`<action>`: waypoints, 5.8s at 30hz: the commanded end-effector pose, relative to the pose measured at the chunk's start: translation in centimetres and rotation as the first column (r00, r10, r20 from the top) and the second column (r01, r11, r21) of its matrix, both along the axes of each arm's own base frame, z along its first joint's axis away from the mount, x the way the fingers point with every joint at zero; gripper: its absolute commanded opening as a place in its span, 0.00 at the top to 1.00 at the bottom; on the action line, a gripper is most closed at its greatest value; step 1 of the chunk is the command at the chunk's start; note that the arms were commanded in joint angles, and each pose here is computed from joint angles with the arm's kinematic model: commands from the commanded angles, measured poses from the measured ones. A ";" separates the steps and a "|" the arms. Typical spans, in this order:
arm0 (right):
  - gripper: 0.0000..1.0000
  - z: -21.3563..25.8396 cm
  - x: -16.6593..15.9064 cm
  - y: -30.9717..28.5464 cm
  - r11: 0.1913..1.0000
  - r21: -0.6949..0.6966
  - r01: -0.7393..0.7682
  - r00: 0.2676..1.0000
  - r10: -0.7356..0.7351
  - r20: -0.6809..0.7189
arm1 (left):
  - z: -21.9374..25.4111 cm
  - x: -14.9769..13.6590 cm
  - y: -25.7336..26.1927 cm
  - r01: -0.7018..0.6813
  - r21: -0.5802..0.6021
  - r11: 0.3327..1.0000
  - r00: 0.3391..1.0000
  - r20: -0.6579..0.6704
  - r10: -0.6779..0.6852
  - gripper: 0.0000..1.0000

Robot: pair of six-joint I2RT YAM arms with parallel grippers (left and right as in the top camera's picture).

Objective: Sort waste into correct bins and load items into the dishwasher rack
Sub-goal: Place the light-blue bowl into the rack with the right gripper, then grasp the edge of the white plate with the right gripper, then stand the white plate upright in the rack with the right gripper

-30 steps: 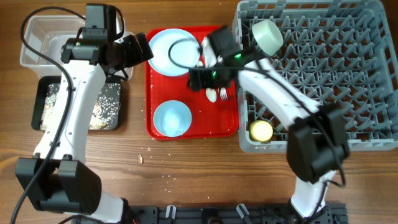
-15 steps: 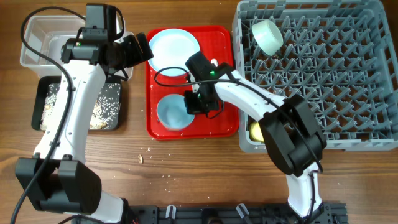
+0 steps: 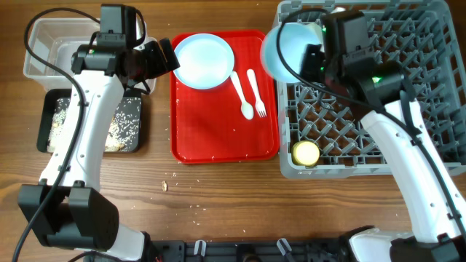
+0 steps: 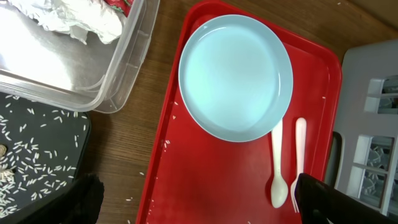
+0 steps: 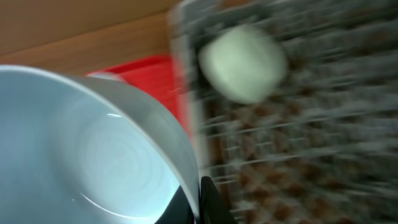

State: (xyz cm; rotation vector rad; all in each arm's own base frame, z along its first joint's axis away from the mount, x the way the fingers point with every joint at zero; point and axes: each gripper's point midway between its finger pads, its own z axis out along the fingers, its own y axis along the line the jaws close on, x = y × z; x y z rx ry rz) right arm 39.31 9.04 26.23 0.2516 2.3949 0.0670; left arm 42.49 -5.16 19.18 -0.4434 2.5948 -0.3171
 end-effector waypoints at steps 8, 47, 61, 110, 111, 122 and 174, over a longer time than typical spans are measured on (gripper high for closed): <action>0.96 -2.2 0.2 -12.8 0.447 -0.855 0.263 0.913 -0.401 0.072 | 0.4 0.2 0.2 0.001 0.011 1.000 1.000 0.014 -0.001 0.00; 0.13 -10.5 1.3 0.3 0.667 -0.710 -0.228 0.945 -0.026 -0.327 | 0.4 0.2 0.2 0.001 0.011 1.000 1.000 0.014 -0.001 0.00; 0.40 -15.8 9.3 22.6 0.900 0.351 -0.260 0.949 0.305 -0.078 | 0.4 0.2 0.2 0.001 0.011 1.000 1.000 0.014 -0.001 0.00; 0.96 -3.7 12.4 14.3 0.935 0.245 -0.256 0.964 0.227 0.138 | 0.4 0.2 0.2 0.001 0.011 1.000 1.000 0.014 -0.001 0.00; 0.96 -1.4 12.3 12.7 0.949 0.207 -0.239 0.962 0.204 0.180 | 0.4 0.2 0.2 0.001 0.011 1.000 1.000 0.014 -0.001 0.00; 0.96 8.7 4.7 -11.9 0.791 -0.526 0.314 0.948 -0.229 0.222 | 0.4 0.2 0.2 0.000 0.011 1.000 1.000 0.013 -0.001 0.00; 0.12 0.0 8.1 4.7 0.849 0.313 -0.426 0.904 0.416 0.102 | 0.4 0.2 0.2 0.001 0.011 1.000 1.000 0.014 -0.001 0.00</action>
